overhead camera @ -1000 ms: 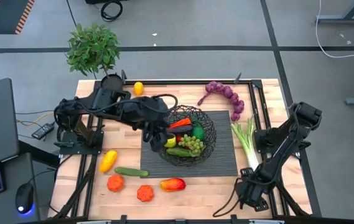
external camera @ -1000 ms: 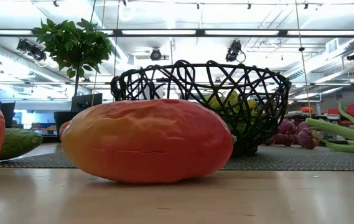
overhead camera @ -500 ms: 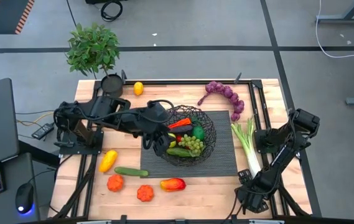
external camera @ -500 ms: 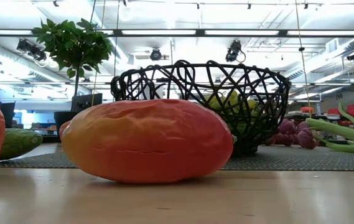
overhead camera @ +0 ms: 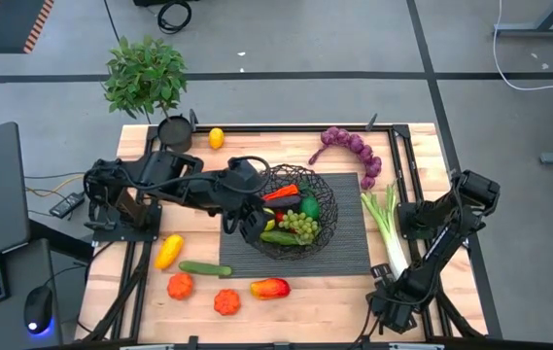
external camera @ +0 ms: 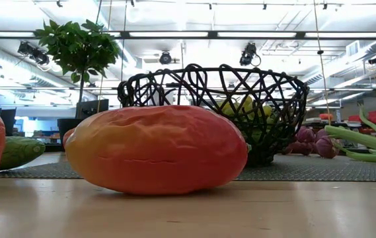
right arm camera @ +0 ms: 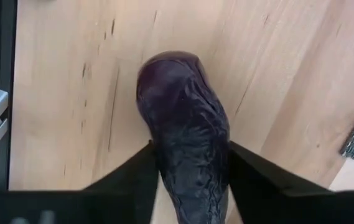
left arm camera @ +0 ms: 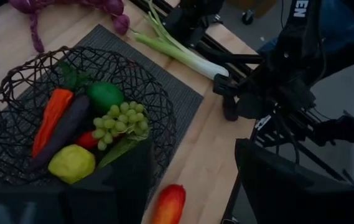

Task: Build produce basket
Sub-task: Put the eggplant into the black basket, then put the cucumber into the black basket

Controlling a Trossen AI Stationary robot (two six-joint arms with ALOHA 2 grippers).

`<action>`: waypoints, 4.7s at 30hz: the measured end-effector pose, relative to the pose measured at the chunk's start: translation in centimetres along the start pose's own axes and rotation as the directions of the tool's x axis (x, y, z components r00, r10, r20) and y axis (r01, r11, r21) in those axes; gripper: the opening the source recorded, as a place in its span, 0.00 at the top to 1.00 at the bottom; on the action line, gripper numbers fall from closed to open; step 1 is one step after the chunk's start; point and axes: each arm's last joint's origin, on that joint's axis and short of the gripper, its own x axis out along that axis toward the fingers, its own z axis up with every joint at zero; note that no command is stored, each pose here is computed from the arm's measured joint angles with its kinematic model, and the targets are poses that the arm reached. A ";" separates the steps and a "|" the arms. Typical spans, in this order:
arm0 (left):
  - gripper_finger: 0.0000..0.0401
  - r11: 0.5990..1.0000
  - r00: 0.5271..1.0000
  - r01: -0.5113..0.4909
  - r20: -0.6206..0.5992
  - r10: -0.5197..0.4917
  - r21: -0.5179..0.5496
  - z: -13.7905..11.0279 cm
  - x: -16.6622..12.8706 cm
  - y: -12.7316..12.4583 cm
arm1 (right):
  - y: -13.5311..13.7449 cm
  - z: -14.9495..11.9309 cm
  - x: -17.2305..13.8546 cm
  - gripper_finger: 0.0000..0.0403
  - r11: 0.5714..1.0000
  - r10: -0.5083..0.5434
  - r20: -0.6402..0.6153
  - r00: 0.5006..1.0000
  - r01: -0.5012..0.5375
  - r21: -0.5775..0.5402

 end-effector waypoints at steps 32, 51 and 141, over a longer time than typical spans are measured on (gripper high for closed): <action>0.42 0.971 0.998 -0.064 0.027 0.060 0.231 0.7 -9.2 5.9 | -17.0 11.0 -18.5 0.66 0.815 -0.274 0.564 0.779 -0.124 0.566; 0.42 0.956 0.998 -0.055 0.037 0.046 0.288 0.0 -12.4 7.4 | -24.4 10.4 -19.1 0.48 0.496 -0.392 0.512 0.764 -0.293 0.817; 0.68 0.931 0.716 0.008 -0.652 0.250 0.366 -27.9 13.4 16.7 | -2.0 6.6 -16.7 0.23 0.434 0.046 0.553 0.832 -0.516 0.739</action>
